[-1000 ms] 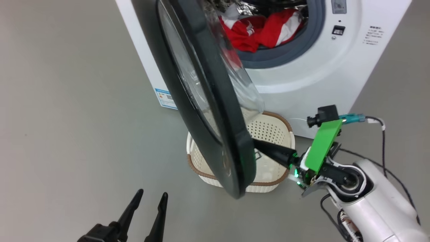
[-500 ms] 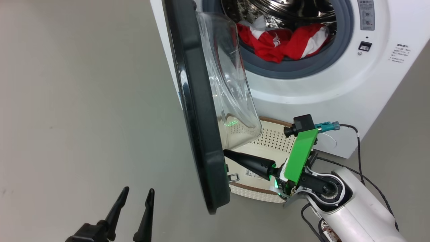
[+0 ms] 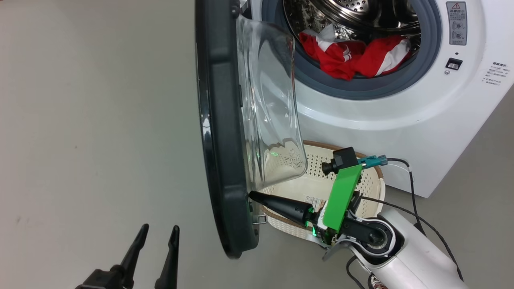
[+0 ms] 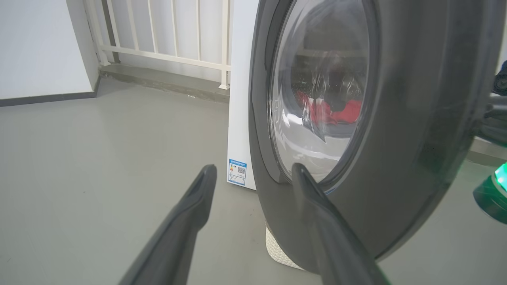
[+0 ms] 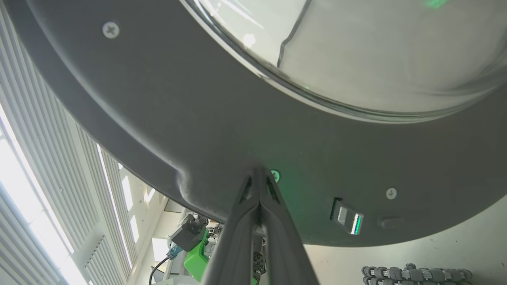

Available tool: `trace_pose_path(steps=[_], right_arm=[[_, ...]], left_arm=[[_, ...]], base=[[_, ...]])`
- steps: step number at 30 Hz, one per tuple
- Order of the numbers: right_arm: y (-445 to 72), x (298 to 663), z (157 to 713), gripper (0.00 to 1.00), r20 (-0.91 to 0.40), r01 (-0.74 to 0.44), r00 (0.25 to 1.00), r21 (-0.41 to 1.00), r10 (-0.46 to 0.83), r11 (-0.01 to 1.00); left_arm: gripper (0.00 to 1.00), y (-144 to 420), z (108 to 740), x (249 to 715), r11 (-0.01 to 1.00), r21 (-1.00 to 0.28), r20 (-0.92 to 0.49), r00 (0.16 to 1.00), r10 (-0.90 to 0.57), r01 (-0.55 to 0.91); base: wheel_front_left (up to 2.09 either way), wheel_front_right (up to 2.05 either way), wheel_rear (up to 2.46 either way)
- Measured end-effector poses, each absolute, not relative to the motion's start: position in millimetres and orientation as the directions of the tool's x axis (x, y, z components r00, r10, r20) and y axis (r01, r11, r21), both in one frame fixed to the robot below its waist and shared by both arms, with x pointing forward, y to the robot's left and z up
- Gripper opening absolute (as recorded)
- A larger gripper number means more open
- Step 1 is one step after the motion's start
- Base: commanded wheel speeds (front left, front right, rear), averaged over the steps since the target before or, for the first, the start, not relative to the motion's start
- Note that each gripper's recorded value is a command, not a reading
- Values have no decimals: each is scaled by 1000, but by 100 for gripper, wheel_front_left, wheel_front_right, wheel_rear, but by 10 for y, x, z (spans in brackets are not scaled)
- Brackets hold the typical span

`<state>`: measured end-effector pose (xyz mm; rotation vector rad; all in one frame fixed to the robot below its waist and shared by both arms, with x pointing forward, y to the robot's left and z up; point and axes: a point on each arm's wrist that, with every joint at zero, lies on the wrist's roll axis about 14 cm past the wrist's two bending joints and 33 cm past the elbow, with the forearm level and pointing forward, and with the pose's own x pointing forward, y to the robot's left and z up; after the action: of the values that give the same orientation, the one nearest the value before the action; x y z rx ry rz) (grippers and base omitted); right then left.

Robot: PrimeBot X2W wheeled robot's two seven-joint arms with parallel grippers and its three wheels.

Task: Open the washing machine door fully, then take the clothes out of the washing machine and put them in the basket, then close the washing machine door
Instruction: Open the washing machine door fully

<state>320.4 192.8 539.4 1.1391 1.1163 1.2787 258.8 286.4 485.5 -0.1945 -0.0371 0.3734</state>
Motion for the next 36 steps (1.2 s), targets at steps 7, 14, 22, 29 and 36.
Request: trace_pose_path(steps=[7,14,22,29,36], right_arm=[[2013,3156,5447,0,33,-119,-13,992,999,-35],[2084,3117,5535,0,50,-139,-23,989,998,-53],[2143,3087,5557,0,56,-142,-38,988,998,-61],[2158,3068,5554,0,56,-143,-37,988,998,-61],[2157,3076,5567,44,54,-154,-13,987,998,-55]], left_arm=[[100,2940,4880,2556,903,-195,7,920,391,-382],[100,2989,4911,2534,896,-203,17,913,408,-396],[100,3010,4907,2527,892,-202,14,910,415,-404],[100,3025,4908,2519,889,-206,14,907,421,-410],[100,3042,4933,2506,887,-210,25,905,426,-412]], base=[[0,0,0],[0,0,0],[0,0,0],[0,0,0],[0,0,0]])
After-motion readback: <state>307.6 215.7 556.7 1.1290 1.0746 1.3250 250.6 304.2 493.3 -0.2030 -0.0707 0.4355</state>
